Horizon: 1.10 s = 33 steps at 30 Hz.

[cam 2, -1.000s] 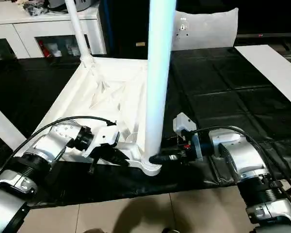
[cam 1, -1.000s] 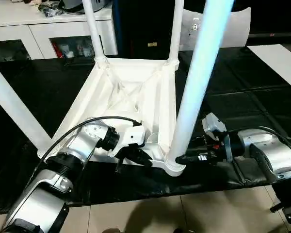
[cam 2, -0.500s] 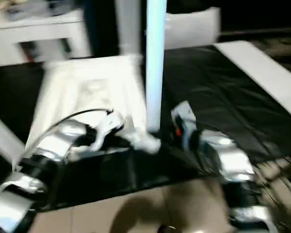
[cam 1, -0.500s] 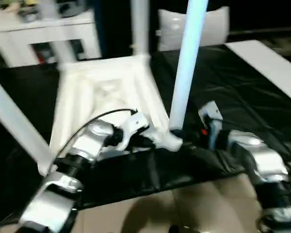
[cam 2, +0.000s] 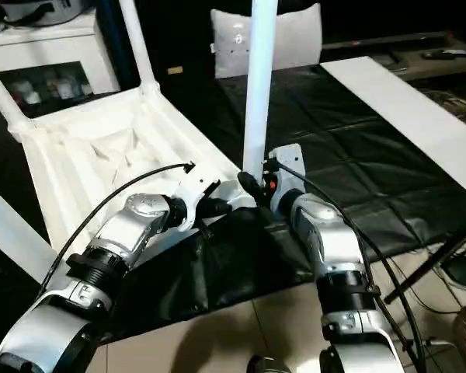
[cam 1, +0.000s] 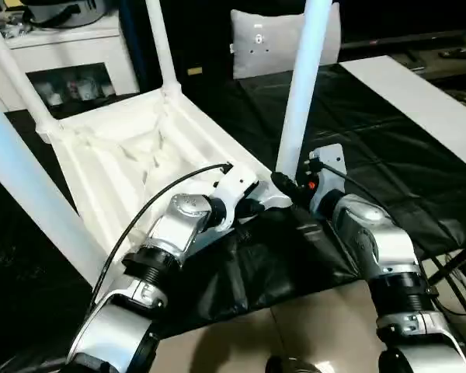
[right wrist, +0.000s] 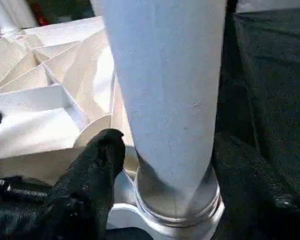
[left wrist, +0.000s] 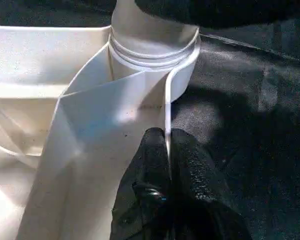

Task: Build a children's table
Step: Rotate leg to tighten

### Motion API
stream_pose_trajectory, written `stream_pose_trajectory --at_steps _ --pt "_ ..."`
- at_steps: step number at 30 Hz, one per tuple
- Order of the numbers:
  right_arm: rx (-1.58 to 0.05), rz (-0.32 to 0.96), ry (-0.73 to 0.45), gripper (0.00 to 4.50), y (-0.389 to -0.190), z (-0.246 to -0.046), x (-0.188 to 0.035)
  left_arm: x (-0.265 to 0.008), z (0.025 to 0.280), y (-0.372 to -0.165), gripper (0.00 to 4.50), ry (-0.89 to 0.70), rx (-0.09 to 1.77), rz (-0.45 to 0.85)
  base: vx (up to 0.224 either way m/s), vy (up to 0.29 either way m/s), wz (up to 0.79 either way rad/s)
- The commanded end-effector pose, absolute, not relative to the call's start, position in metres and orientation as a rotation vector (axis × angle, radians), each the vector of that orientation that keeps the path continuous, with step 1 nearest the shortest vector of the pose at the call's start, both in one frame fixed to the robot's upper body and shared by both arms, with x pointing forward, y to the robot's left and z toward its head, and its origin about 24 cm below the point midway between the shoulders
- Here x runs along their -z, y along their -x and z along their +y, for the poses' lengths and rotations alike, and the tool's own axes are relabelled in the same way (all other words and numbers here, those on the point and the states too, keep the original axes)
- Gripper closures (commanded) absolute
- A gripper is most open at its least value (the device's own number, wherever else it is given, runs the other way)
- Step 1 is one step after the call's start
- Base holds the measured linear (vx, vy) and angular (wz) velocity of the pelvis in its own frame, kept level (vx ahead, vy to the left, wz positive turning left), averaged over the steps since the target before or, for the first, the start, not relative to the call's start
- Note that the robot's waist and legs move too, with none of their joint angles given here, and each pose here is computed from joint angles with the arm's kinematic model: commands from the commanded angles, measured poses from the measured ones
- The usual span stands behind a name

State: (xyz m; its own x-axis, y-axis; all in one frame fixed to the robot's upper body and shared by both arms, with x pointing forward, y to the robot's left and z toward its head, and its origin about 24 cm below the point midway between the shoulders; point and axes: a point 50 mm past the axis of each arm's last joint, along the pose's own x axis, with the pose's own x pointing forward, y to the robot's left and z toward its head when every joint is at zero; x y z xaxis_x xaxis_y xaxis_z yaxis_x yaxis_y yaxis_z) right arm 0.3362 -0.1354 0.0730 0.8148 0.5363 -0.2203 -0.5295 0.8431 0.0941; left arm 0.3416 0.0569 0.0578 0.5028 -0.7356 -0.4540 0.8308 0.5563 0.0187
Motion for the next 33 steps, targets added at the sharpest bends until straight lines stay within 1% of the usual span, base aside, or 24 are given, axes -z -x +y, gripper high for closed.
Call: stream_pose_trajectory --at_steps 1,2,3,5,8,9,12,15,17,19,20,23,24,27,28,29,32,33 --pt "-0.683 0.21 -0.001 1.06 -0.33 -0.129 -0.075 -0.076 0.051 -0.341 4.5 -0.25 1.048 0.3 0.0 0.0 0.0" --pt "-0.694 0.205 0.006 1.06 -0.329 -0.132 -0.076 -0.075 0.053 -0.34 4.5 -0.257 1.058 0.3 0.0 0.0 0.0" --pt "-0.734 0.197 0.02 0.98 -0.326 -0.14 -0.077 -0.074 0.057 -0.338 4.5 -0.273 1.097 0.3 0.0 0.0 0.0" --pt "-0.755 0.194 0.026 0.84 -0.325 -0.143 -0.077 -0.073 0.058 -0.337 4.5 -0.279 1.118 0.3 0.0 0.0 0.0" --pt "-0.875 0.206 0.061 0.56 -0.316 -0.151 -0.078 -0.07 0.064 -0.333 4.5 -0.306 1.178 0.308 0.0 0.0 0.0" --pt "-0.986 0.233 0.084 0.51 -0.306 -0.16 -0.079 -0.067 0.071 -0.328 4.5 -0.353 1.277 0.304 0.0 0.0 0.0" --pt "-1.1 0.267 0.103 0.22 -0.297 -0.169 -0.082 -0.064 0.08 -0.321 4.5 -0.395 1.385 0.327 0.0 0.0 0.0" --pt "-1.178 0.268 0.136 0.04 -0.294 -0.176 -0.087 -0.063 0.088 -0.315 4.5 -0.444 1.491 0.339 0.0 0.0 0.0" --pt "-1.205 0.271 0.13 0.04 -0.294 -0.177 -0.089 -0.062 0.09 -0.314 4.5 -0.467 1.526 0.352 0.0 0.0 0.0" --pt "-1.298 0.294 0.176 0.04 -0.29 -0.178 -0.09 -0.06 0.097 -0.308 4.5 -0.523 1.633 0.388 0.0 0.0 0.0" --pt "-1.298 0.294 0.176 0.04 -0.29 -0.178 -0.09 -0.06 0.097 -0.308 4.5 -0.523 1.633 0.388 0.0 0.0 0.0" --pt "-1.364 0.324 0.177 0.04 -0.288 -0.178 -0.089 -0.061 0.1 -0.305 4.5 -0.546 1.69 0.397 0.0 0.0 0.0" --pt "-1.407 0.345 0.174 0.31 -0.286 -0.177 -0.088 -0.063 0.102 -0.304 4.5 -0.556 1.733 0.405 0.0 0.0 0.0" --pt "-1.434 0.355 0.158 0.41 -0.286 -0.176 -0.087 -0.064 0.103 -0.304 4.5 -0.563 1.761 0.408 0.0 0.0 0.0" --pt "-1.446 0.36 0.151 0.64 -0.285 -0.175 -0.087 -0.065 0.103 -0.304 4.5 -0.567 1.765 0.408 0.0 0.0 0.0" --pt "-1.461 0.364 0.145 0.64 -0.284 -0.174 -0.088 -0.066 0.102 -0.305 4.5 -0.571 1.771 0.408 0.0 0.0 0.0" --pt "-1.495 0.371 0.132 0.84 -0.283 -0.172 -0.088 -0.067 0.102 -0.306 4.5 -0.578 1.782 0.406 0.0 0.0 0.0" --pt "-1.502 0.374 0.128 1.01 -0.283 -0.171 -0.088 -0.067 0.102 -0.306 4.5 -0.579 1.784 0.404 0.0 0.0 0.0"
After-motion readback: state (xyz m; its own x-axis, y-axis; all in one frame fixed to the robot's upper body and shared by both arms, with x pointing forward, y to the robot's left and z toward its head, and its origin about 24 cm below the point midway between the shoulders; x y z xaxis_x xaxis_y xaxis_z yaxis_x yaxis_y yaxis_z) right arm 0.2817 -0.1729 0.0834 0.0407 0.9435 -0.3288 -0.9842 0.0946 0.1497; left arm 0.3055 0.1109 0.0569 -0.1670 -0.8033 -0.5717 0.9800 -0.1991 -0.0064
